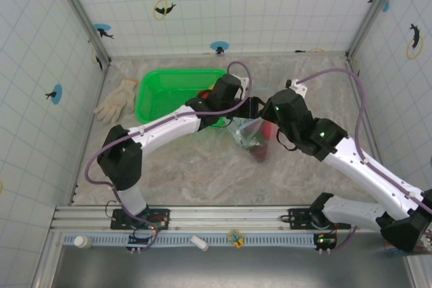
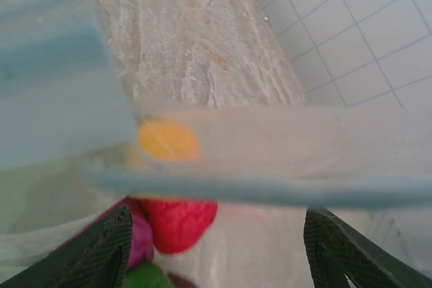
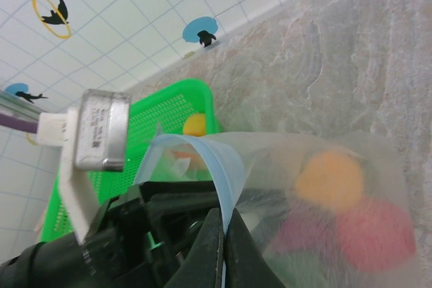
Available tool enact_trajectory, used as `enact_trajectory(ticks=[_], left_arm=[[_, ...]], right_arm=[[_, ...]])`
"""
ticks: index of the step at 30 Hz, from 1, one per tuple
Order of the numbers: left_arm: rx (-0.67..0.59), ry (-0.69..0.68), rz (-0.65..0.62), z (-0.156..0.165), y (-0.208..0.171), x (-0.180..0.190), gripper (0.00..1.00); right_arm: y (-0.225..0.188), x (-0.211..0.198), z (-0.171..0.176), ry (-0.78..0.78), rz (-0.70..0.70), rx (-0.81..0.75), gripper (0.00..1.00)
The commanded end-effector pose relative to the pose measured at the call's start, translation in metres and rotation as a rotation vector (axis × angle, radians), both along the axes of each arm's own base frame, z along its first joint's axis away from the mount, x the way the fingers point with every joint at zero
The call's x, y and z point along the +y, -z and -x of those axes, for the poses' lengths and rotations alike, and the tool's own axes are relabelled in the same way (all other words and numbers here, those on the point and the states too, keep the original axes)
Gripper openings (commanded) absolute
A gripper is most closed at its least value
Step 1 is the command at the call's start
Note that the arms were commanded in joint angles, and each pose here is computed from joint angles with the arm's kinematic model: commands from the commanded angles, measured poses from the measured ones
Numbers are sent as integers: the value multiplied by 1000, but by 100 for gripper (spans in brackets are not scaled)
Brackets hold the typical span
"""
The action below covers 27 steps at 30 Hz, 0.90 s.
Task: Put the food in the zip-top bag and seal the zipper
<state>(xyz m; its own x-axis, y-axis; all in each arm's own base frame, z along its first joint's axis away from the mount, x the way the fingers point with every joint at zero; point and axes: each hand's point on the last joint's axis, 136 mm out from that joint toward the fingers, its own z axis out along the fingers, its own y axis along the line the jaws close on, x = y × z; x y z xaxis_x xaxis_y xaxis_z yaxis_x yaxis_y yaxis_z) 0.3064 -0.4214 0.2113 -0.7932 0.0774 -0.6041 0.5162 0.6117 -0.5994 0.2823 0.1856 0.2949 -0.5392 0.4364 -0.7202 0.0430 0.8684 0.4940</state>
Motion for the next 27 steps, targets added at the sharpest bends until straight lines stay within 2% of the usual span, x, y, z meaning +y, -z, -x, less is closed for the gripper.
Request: enact_trajectory(ticks=[1, 4, 9, 13, 20, 23, 25, 27], left_arm=[[35, 43, 84, 10, -21, 8, 69], [52, 53, 138, 13, -37, 17, 70], [-37, 119, 191, 24, -76, 29, 71], [-53, 75, 206, 12, -82, 53, 69], [-72, -12, 312, -13, -92, 104, 64], [-74, -116, 292, -36, -86, 121, 63], [-44, -281, 199, -65, -60, 142, 64], [37, -443, 91, -93, -26, 166, 66]], right_arm=[[-35, -6, -7, 20, 56, -88, 0], [-42, -15, -12, 53, 191, -99, 0], [-42, -23, -18, 83, 304, -109, 0], [-31, -30, -21, 105, 337, -99, 0], [11, -34, -26, 58, 281, -15, 0], [24, -33, -27, 52, 242, 14, 0], [26, -34, -27, 60, 210, 22, 0], [26, -34, -27, 66, 186, 19, 0]])
